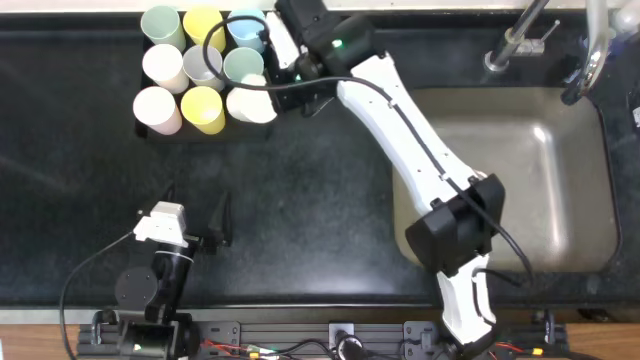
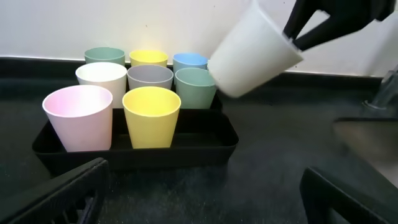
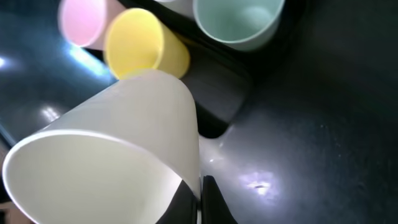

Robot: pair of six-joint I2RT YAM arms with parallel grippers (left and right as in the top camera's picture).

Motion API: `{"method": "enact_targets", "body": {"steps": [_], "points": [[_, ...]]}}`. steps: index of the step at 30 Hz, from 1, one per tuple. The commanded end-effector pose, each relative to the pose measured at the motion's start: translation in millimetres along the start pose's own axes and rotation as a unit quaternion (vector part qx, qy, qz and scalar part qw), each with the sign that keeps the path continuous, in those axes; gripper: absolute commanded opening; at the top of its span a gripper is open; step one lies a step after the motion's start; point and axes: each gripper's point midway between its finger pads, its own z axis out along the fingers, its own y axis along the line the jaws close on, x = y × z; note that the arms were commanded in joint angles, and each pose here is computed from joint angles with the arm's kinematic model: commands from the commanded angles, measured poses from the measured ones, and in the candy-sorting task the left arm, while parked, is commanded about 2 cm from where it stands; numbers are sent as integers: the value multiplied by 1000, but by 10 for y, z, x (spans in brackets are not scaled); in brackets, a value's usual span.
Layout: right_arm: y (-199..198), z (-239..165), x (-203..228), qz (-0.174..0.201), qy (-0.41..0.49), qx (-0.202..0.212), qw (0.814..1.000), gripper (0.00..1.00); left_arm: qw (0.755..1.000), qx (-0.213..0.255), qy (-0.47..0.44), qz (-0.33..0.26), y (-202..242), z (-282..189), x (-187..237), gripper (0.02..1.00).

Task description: Store Cups

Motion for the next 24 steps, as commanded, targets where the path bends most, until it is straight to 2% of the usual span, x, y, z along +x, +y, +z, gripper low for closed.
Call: {"method": "enact_targets", "body": {"steps": [1,11,24], "points": [[-106,176,-30,12,1,44,999,40,1000,4,-2,10,-15,-5,-6,1000],[-90,489,2,15,13,52,998,40,1000,4,-2,10,-15,-5,-6,998],[-116,675,16,18,20,51,998,40,1000,4,-2,10,-15,-5,-6,1000]]}}
